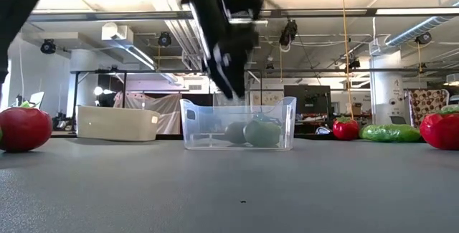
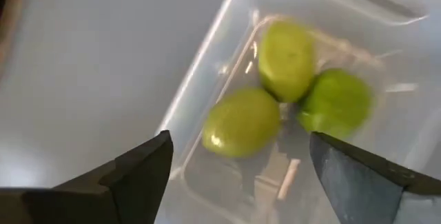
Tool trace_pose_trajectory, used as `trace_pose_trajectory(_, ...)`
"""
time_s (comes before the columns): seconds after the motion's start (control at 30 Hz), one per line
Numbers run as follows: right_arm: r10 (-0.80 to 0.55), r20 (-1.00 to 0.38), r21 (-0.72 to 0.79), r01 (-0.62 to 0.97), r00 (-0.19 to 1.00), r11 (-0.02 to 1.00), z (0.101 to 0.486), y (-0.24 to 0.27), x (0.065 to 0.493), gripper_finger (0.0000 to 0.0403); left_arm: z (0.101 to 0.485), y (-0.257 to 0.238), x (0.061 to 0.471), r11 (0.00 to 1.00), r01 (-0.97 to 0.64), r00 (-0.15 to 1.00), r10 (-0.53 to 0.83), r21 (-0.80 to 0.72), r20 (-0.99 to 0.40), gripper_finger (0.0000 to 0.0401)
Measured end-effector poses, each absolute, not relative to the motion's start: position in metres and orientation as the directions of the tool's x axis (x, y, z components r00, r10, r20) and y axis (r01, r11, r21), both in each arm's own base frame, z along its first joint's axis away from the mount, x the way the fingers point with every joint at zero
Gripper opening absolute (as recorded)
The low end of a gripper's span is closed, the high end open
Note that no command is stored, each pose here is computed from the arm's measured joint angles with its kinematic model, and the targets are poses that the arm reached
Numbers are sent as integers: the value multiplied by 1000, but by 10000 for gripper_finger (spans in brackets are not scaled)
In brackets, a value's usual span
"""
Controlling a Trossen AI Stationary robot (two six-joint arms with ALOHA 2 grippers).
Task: Sort produce into baskets
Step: Put the lemon into the transparent bin
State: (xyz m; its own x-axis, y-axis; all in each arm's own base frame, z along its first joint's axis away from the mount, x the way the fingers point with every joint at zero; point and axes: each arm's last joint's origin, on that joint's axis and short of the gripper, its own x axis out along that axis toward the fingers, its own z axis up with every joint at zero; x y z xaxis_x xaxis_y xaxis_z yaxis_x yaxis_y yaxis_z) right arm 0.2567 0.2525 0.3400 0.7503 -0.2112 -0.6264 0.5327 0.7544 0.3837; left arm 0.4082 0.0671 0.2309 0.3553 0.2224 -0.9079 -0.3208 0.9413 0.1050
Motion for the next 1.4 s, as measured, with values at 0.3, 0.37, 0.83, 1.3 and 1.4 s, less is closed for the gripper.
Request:
trace_pose_trajectory(0.3, -355, -581, 301, 599, 732, 742, 340, 217, 288, 325, 317, 11, 318, 975, -218, 429, 127, 34, -894, 315)
trace_pose_trajectory(0.37, -381, -582, 272, 613, 719, 741, 340, 207, 295, 325, 320, -7, 293, 977, -213, 418, 82, -10, -905, 314)
trace_pose_trajectory(0.83, -480, -559, 167, 659, 676, 733, 342, 150, 337, 325, 234, -90, 166, 822, -558, 183, -9, -112, -983, 314)
trace_pose_trajectory(1.3, -481, -570, 135, 653, 667, 745, 342, 139, 343, 325, 183, -97, 138, 563, -825, 89, 40, -51, -995, 314)
trace_pose_trajectory(1.4, -476, -572, 137, 650, 668, 747, 342, 140, 342, 325, 168, -97, 138, 547, -832, 112, 7, -90, -994, 314)
